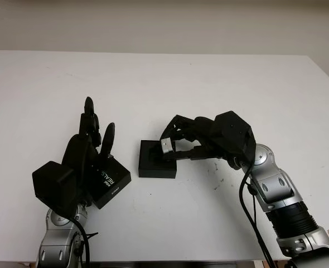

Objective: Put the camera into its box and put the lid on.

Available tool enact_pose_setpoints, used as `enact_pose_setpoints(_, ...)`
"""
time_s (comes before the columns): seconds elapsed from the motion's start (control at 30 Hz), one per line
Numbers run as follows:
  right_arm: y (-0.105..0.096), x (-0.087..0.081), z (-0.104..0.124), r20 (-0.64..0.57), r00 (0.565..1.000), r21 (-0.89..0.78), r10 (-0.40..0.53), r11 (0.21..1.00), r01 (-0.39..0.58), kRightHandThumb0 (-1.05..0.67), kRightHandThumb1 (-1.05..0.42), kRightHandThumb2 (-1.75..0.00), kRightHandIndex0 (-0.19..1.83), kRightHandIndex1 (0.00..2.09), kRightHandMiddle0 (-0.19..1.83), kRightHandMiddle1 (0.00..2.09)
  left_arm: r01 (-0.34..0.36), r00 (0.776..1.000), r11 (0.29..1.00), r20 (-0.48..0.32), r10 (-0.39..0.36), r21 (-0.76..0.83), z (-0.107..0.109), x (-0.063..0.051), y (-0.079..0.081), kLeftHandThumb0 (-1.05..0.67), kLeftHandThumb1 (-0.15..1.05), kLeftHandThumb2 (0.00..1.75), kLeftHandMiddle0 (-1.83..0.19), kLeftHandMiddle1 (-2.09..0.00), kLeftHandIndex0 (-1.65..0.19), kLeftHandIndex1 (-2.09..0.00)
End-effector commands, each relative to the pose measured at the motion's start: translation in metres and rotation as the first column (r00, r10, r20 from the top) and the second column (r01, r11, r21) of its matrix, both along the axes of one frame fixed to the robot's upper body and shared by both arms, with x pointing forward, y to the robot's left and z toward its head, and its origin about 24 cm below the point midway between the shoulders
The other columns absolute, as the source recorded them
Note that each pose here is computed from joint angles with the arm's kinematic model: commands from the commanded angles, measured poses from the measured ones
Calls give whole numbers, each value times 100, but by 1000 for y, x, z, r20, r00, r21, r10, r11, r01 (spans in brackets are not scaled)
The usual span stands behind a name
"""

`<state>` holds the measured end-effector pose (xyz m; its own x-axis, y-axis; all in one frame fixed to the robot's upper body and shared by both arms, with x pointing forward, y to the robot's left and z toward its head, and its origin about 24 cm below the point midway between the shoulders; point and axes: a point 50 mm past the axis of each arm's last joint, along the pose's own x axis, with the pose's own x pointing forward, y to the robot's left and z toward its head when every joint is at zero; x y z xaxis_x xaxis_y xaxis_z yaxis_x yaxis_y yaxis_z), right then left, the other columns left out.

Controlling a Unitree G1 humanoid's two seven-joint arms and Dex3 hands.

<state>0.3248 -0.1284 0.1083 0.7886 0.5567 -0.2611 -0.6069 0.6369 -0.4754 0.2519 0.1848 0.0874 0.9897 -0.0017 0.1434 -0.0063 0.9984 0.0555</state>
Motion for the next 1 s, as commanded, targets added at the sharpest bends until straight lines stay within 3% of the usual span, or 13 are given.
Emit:
enact_pose_setpoints(0.0, -5, -1, -6, 0, 1000, -52, 3, 999, -3, -44, -102, -6, 8, 64, 30, 204, 4, 1000, 1000, 16, -3, -3, 3, -2, -1, -72, 105, 52, 19, -3, 19, -2)
enact_pose_setpoints(0.2, -4, -5, -9, 75, 997, -128, 30, 992, -20, -46, -102, -5, 13, 58, 29, 202, -1, 1000, 1000, 18, 1, -3, 3, -2, -3, -72, 105, 52, 19, -3, 19, -2)
enact_pose_setpoints(0.3, -4, -9, -9, 130, 991, -168, 40, 986, -18, -46, -101, -5, 11, 52, 24, 190, 0, 1000, 1000, 18, 0, -7, 4, -2, -3, -72, 105, 53, 19, -3, 19, -2)
enact_pose_setpoints(0.4, -3, -13, -8, 166, 984, -206, 71, 978, -35, -52, -96, -5, 9, 29, 8, 152, 1, 1000, 1000, 18, 0, -6, 4, -3, -4, -72, 105, 52, 19, -3, 19, -2)
enact_pose_setpoints(0.47, -2, -16, -7, 205, 971, -263, 125, 962, -69, -62, -93, -5, 3, 14, -1, 111, 1, 1000, 1000, 17, -1, -5, 4, -3, -5, -72, 105, 52, 19, -3, 18, -3)
enact_pose_setpoints(0.6, -2, -23, -5, 281, 939, -322, 200, 941, -105, -68, -94, -5, -11, 4, 3, 46, -7, 1000, 1000, 19, 7, -10, 4, -4, -7, -73, 105, 52, 18, -4, 18, -4)
enact_pose_setpoints(0.7, -4, -26, -5, 299, 929, -332, 217, 936, -112, -68, -94, -5, -16, 4, 5, 27, -8, 1000, 1000, 17, 8, -18, 4, -5, -8, -73, 105, 51, 19, -4, 18, -4)
enact_pose_setpoints(0.97, -6, -27, -1, 339, 912, -342, 230, 934, -109, -73, -93, -5, -19, 0, -5, 12, -11, 1000, 1000, 11, 12, -18, 3, -5, -13, -73, 105, 50, 19, -5, 18, -4)
